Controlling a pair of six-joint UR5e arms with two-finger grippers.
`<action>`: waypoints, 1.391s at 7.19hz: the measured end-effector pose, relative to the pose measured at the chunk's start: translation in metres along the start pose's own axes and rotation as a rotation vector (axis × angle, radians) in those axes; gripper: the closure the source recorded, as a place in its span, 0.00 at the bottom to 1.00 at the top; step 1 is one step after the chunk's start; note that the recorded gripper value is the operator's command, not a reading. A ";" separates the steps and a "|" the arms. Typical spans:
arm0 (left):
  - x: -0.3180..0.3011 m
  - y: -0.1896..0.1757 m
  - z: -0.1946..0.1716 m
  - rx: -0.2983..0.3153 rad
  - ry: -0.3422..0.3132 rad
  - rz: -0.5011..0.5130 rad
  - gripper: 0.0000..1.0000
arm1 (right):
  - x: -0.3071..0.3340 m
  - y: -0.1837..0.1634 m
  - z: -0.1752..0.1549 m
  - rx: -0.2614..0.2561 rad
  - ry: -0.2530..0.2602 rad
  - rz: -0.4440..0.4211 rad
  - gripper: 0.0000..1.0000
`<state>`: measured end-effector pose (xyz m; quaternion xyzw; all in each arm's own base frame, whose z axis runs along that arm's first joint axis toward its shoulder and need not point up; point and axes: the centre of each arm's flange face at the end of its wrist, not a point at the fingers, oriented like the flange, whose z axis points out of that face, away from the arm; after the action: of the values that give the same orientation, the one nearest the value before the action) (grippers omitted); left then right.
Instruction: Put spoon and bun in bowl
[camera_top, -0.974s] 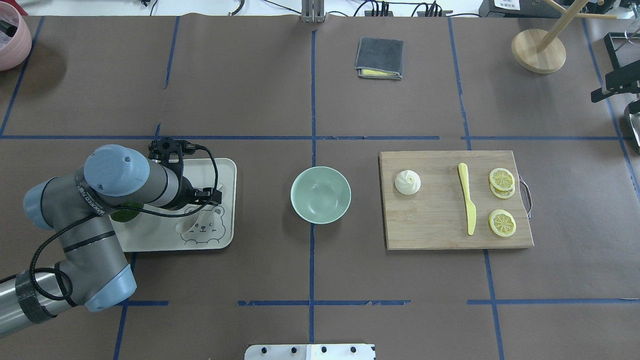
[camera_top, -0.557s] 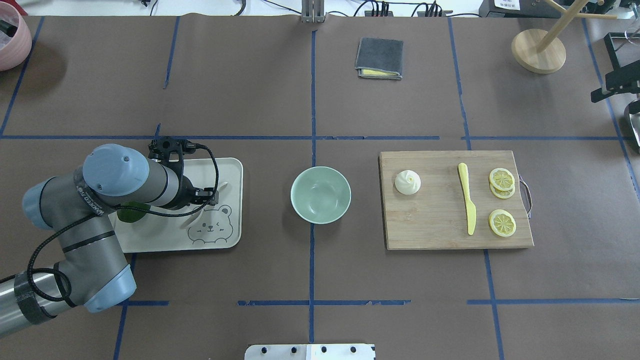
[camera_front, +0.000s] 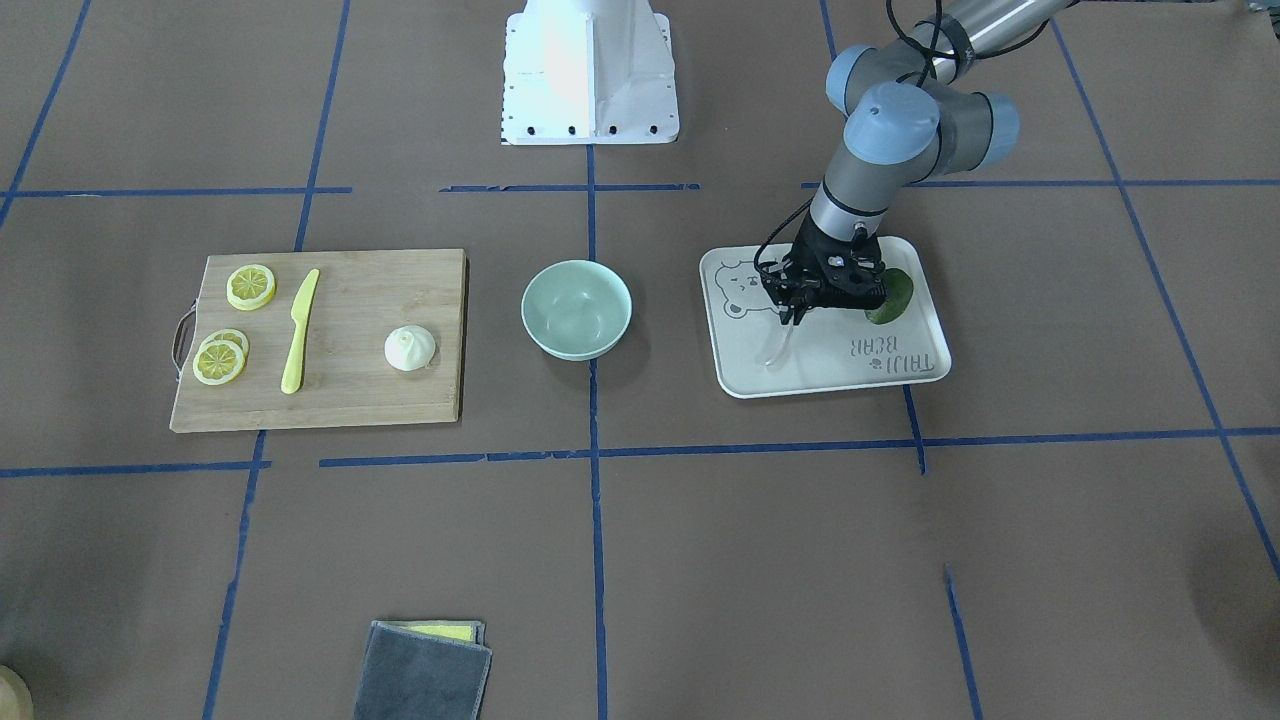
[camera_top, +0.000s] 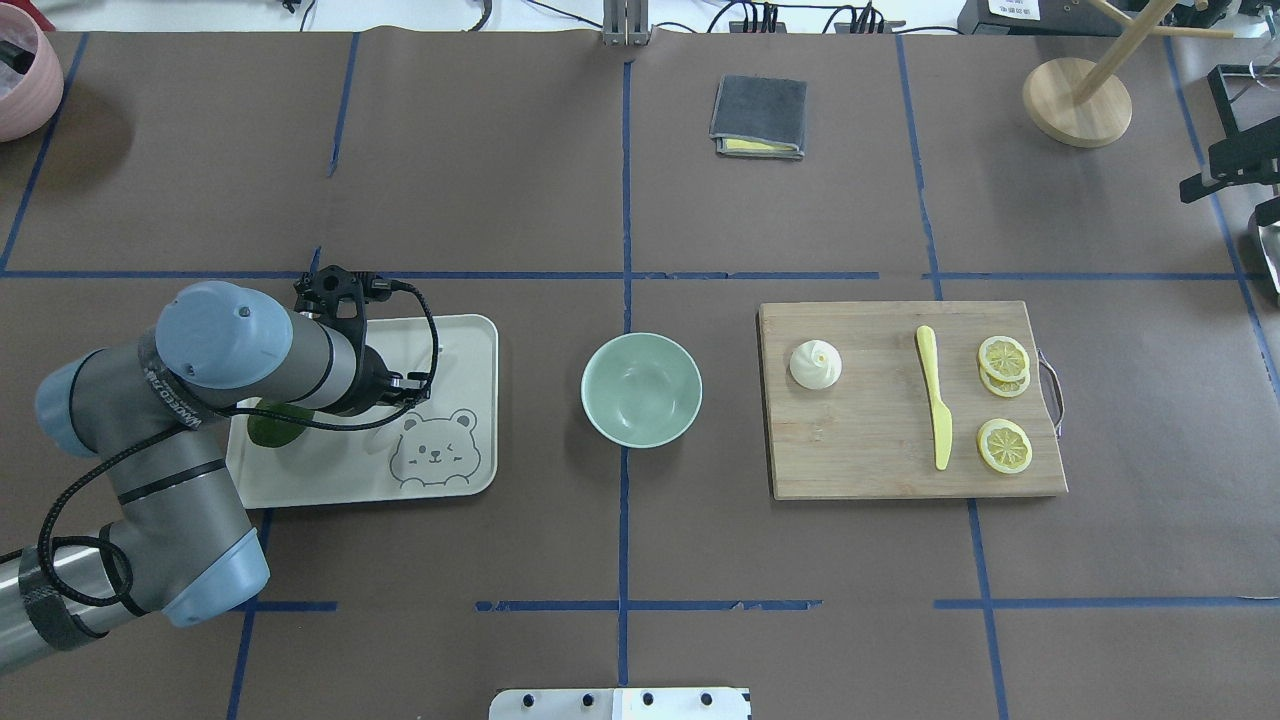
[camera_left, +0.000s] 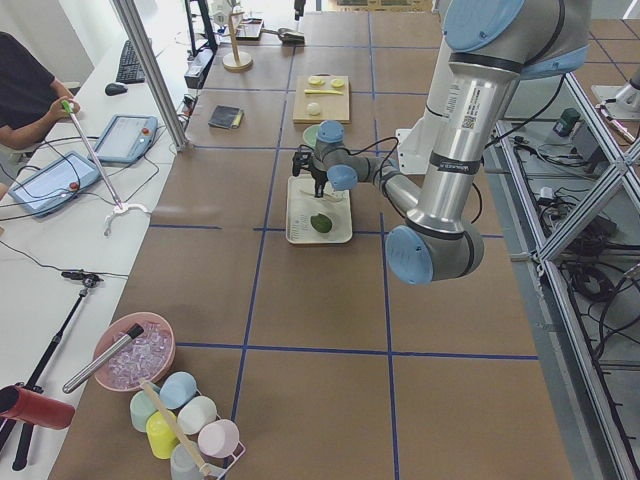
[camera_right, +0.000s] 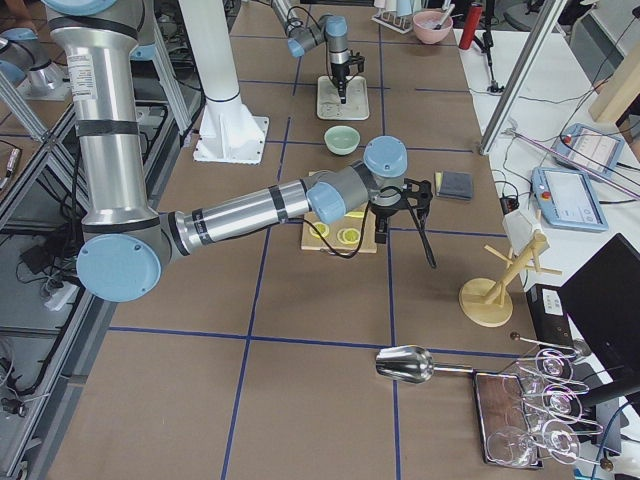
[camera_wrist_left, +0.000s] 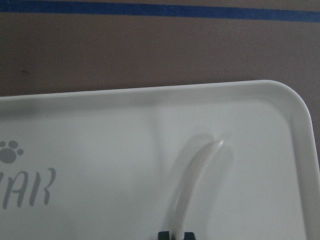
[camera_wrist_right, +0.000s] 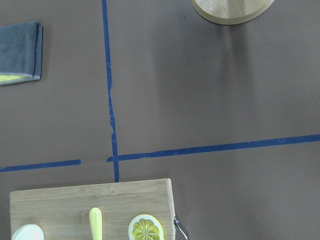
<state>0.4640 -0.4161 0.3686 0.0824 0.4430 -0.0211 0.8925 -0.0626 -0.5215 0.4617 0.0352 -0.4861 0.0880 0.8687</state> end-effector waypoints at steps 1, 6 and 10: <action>0.002 0.000 -0.005 0.000 -0.003 -0.002 1.00 | -0.001 0.000 0.000 0.000 -0.001 -0.001 0.00; 0.065 -0.015 -0.068 0.011 0.015 -0.140 1.00 | -0.079 -0.001 0.040 -0.006 0.018 0.034 0.00; 0.156 -0.040 -0.108 0.021 0.158 -0.553 1.00 | -0.165 0.029 0.108 -0.002 0.068 0.009 0.00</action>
<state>0.4699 -0.4321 0.1753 -0.0310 0.5166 -0.2617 0.8147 -0.2435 -0.5285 0.3772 0.0291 -0.4567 0.0926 0.8843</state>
